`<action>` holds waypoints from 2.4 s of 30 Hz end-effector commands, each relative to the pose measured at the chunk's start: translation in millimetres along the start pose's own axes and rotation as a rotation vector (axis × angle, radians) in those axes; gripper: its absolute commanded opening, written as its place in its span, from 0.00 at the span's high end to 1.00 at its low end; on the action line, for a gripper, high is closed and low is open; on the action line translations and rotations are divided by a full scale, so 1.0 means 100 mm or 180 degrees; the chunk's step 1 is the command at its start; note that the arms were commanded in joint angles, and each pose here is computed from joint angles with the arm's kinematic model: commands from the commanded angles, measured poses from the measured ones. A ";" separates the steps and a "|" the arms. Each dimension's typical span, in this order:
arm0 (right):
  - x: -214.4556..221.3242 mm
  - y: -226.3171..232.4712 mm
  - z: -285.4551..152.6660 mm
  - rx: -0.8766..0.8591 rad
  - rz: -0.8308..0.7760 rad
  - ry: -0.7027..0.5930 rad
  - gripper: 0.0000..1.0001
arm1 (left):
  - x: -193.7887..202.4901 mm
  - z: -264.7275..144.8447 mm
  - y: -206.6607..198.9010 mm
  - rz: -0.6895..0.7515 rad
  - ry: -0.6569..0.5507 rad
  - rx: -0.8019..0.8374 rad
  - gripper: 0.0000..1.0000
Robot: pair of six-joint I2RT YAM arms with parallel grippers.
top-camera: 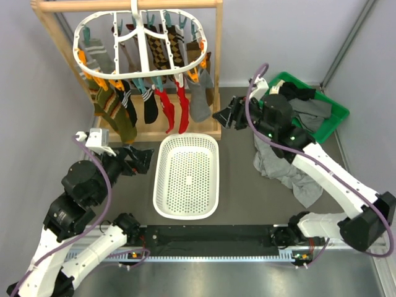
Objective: Remove the socks clipped to the hanger
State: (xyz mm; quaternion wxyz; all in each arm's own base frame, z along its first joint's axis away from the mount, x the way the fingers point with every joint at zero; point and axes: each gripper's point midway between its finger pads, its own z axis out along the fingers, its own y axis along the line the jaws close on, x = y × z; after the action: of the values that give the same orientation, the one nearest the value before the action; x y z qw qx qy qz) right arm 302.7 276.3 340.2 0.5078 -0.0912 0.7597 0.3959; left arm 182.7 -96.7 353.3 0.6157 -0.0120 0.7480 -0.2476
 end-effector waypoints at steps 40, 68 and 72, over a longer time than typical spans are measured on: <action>-0.50 0.55 0.56 -0.0254 -0.1590 -0.0753 0.54 | -0.06 0.54 -0.34 0.0131 0.0076 0.0302 0.06; -0.57 0.61 1.09 -0.0759 -0.1624 -0.0577 1.00 | 0.00 0.24 -0.18 0.0189 0.0025 0.0249 0.04; -0.53 0.92 0.87 -0.0825 -0.1555 -0.0479 1.00 | -0.03 0.38 -0.24 0.0255 -0.0008 0.0277 0.04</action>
State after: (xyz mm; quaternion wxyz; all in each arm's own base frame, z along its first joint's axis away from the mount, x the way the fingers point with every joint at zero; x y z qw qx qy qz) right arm 387.9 382.6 324.3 0.5859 -0.3130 0.6766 0.3178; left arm 198.4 -124.2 351.2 0.6065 0.0353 0.7498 -0.2621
